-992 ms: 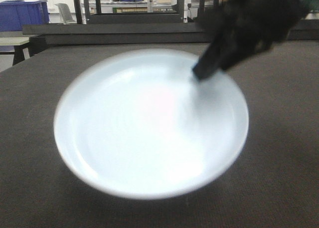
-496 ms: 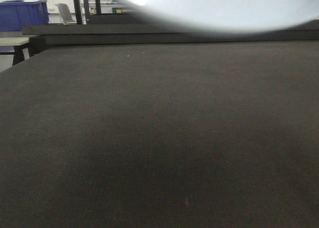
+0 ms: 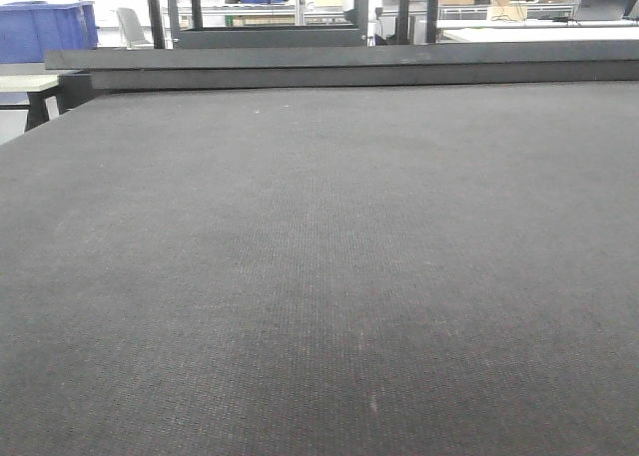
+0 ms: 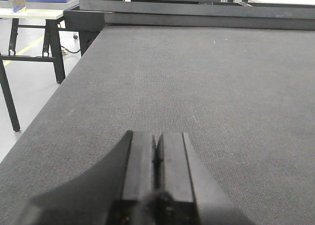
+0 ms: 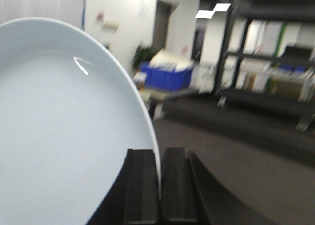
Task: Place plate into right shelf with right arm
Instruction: 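Lift the white plate upright off the table with the right gripper, then drive the base to the steel shelf rack holding the plate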
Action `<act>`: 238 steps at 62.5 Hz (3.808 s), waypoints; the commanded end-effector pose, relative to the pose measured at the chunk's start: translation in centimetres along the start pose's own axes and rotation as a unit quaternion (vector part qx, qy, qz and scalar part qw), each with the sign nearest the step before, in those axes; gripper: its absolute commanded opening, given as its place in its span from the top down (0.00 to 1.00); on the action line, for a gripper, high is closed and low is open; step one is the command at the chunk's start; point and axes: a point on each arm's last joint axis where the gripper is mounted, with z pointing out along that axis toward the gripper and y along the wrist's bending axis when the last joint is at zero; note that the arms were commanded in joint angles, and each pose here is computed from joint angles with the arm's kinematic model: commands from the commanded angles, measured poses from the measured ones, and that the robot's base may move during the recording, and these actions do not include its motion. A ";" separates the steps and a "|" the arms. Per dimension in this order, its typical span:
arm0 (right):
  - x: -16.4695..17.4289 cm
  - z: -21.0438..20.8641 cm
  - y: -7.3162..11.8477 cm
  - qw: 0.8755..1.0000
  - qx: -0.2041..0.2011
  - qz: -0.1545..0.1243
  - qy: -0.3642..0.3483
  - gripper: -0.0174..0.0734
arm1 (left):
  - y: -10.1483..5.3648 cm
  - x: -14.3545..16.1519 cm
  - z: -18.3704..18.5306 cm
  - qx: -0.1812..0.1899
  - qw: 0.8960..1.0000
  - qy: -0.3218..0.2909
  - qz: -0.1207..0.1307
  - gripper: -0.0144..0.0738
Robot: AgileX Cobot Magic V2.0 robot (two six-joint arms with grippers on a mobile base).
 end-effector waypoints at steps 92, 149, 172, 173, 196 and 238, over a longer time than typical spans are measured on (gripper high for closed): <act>1.2 -0.6 -1.8 0.987 0.100 0.020 -0.123 0.75 | 0.0 -0.6 0.0 0.002 0.999 -0.043 -0.004 0.89; 1.2 -0.6 -1.8 0.987 0.100 0.020 -0.123 0.75 | 0.0 -0.6 0.0 0.002 0.999 -0.043 -0.004 0.89; 1.2 -0.6 -1.8 0.987 0.100 0.020 -0.123 0.75 | 0.0 -0.6 0.0 0.002 0.999 -0.043 -0.004 0.89; 1.2 -0.6 -1.8 0.987 0.100 0.020 -0.123 0.75 | 0.0 -0.6 0.0 0.002 0.999 -0.043 -0.004 0.89; 1.2 -0.6 -1.8 0.987 0.100 0.020 -0.123 0.75 | 0.0 -0.6 0.0 0.002 0.999 -0.043 -0.004 0.89; 1.2 -0.6 -1.7 0.987 0.100 0.020 -0.122 0.75 | 0.0 -0.6 0.0 0.002 0.999 -0.043 -0.004 0.89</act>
